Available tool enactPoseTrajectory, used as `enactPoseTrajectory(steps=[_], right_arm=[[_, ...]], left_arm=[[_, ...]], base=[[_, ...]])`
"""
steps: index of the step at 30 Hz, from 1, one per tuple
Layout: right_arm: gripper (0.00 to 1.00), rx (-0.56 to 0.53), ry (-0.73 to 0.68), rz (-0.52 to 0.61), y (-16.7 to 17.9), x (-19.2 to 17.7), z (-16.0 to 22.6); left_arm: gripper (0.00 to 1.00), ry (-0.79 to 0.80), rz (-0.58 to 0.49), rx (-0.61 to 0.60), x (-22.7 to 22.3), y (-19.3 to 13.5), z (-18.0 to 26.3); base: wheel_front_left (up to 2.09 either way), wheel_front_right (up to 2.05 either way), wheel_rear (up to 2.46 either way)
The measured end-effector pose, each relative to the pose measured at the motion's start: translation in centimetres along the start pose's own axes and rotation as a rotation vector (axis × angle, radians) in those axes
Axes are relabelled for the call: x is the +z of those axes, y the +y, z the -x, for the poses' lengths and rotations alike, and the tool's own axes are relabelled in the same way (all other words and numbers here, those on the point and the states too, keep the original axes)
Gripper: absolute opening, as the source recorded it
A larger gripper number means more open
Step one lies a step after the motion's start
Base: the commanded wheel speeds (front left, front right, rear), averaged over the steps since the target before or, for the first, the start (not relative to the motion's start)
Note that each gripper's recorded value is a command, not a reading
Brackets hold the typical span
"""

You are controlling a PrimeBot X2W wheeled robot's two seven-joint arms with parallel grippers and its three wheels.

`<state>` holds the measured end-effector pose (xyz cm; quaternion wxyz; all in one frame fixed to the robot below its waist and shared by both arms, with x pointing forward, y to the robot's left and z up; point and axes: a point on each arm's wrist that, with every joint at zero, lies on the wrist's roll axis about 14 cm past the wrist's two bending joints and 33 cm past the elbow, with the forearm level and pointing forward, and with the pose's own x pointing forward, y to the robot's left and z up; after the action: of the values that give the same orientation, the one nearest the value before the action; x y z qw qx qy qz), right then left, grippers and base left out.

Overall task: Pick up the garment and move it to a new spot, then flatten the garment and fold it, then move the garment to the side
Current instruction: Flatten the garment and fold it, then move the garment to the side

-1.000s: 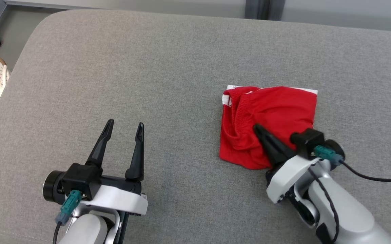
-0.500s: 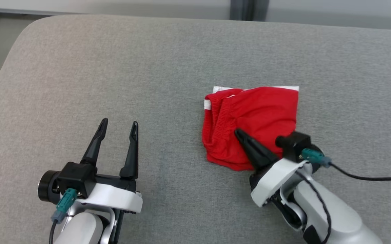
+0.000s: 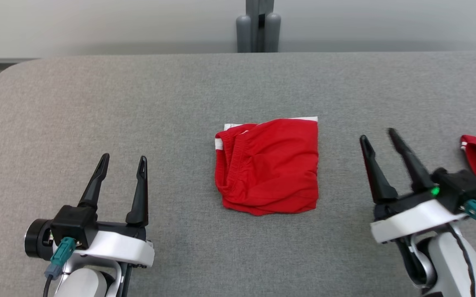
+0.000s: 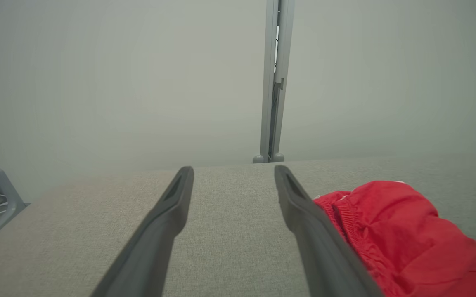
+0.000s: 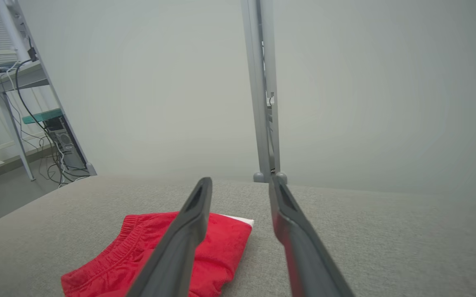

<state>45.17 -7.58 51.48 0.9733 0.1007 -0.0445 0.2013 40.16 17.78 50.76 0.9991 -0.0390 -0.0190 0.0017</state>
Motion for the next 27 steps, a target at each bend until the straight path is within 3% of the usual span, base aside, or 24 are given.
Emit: enactPoseTrajectory(steps=[8, 17, 27], right_arm=[[1.0, -0.187, 0.016, 0.099, -5.0, 1.6, 4.7], [1.0, -0.243, 0.061, 0.093, -5.2, 1.5, 8.2], [1.0, -0.249, 0.064, 0.066, -4.6, 1.7, 8.9]], left_arm=[[1.0, -0.023, -0.004, -0.028, 1.2, -0.2, 0.6], [1.0, -0.021, -0.01, -0.019, 1.4, 0.8, 1.8], [1.0, -0.01, -0.006, -0.018, 1.3, 0.6, 2.2]], base=[[0.0, 0.0, 0.0], [0.0, 0.0, 0.0], [0.0, 0.0, 0.0]])
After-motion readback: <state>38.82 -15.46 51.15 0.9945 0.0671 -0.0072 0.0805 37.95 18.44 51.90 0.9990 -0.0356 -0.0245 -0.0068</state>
